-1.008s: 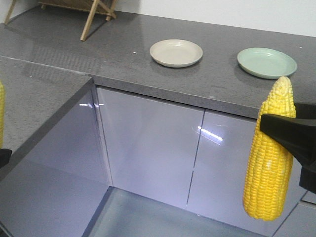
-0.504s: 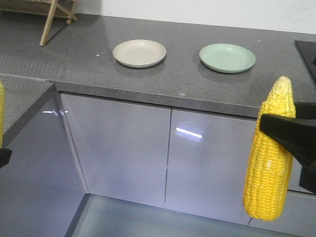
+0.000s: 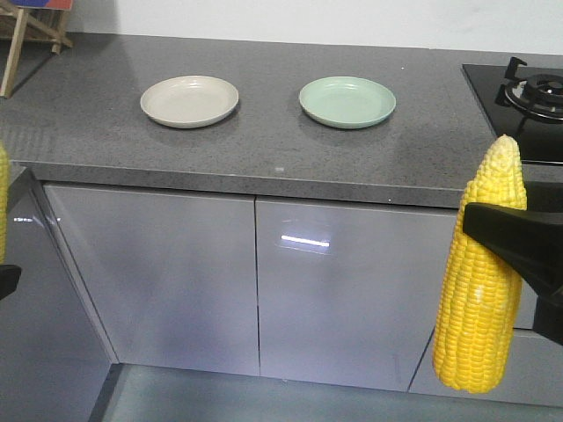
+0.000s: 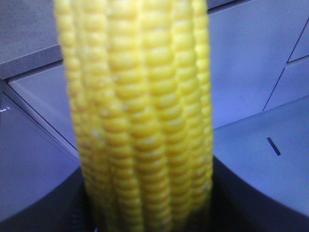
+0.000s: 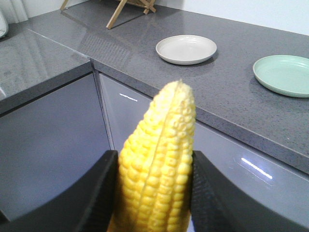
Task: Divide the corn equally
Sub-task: 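Drive the base up to the counter with the two empty plates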
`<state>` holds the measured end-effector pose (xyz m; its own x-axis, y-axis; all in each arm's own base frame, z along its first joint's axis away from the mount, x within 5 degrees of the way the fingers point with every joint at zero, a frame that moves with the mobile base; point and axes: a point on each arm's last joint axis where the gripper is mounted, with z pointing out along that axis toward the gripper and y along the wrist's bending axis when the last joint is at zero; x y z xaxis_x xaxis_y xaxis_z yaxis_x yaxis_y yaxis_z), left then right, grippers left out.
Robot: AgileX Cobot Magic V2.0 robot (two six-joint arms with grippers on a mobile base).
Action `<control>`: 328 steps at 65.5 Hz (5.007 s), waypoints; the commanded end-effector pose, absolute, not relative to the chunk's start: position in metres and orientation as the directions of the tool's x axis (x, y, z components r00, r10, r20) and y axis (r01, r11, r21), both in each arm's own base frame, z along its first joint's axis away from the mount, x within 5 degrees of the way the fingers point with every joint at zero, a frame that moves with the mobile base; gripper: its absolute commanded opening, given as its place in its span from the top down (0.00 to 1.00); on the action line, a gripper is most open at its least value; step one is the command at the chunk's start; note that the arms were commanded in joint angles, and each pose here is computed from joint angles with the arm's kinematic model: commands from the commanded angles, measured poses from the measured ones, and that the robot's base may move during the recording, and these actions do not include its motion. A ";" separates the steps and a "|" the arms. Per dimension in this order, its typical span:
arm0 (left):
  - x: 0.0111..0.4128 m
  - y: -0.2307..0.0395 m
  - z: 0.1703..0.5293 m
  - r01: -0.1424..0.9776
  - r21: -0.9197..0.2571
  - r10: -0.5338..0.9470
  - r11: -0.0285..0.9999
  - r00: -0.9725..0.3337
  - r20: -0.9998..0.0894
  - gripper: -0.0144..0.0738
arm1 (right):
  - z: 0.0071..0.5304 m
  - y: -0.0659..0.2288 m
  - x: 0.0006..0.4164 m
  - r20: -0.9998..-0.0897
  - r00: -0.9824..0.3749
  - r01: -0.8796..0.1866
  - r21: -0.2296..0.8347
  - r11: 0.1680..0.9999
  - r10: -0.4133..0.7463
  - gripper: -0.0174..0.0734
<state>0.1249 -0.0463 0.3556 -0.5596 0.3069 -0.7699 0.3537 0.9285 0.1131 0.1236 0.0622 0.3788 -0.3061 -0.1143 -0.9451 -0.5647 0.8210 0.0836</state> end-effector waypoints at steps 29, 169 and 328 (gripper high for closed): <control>0.127 -0.047 0.368 0.353 0.112 0.285 0.929 -0.489 -0.824 0.49 | 0.393 0.061 0.125 -0.967 -0.246 -0.545 0.086 0.834 -0.061 0.59; 0.127 -0.047 0.368 0.353 0.112 0.285 0.929 -0.489 -0.824 0.49 | 0.393 0.061 0.125 -0.967 -0.246 -0.545 0.086 0.834 -0.061 0.59; 0.127 -0.047 0.368 0.353 0.112 0.285 0.929 -0.489 -0.824 0.49 | 0.393 0.061 0.125 -0.967 -0.246 -0.545 0.086 0.834 -0.061 0.59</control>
<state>0.1249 -0.0463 0.3556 -0.5597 0.3066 -0.7699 0.3540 0.9285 0.1125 0.1236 0.0622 0.3788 -0.3061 -0.1143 -0.9451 -0.5647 0.8210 0.0836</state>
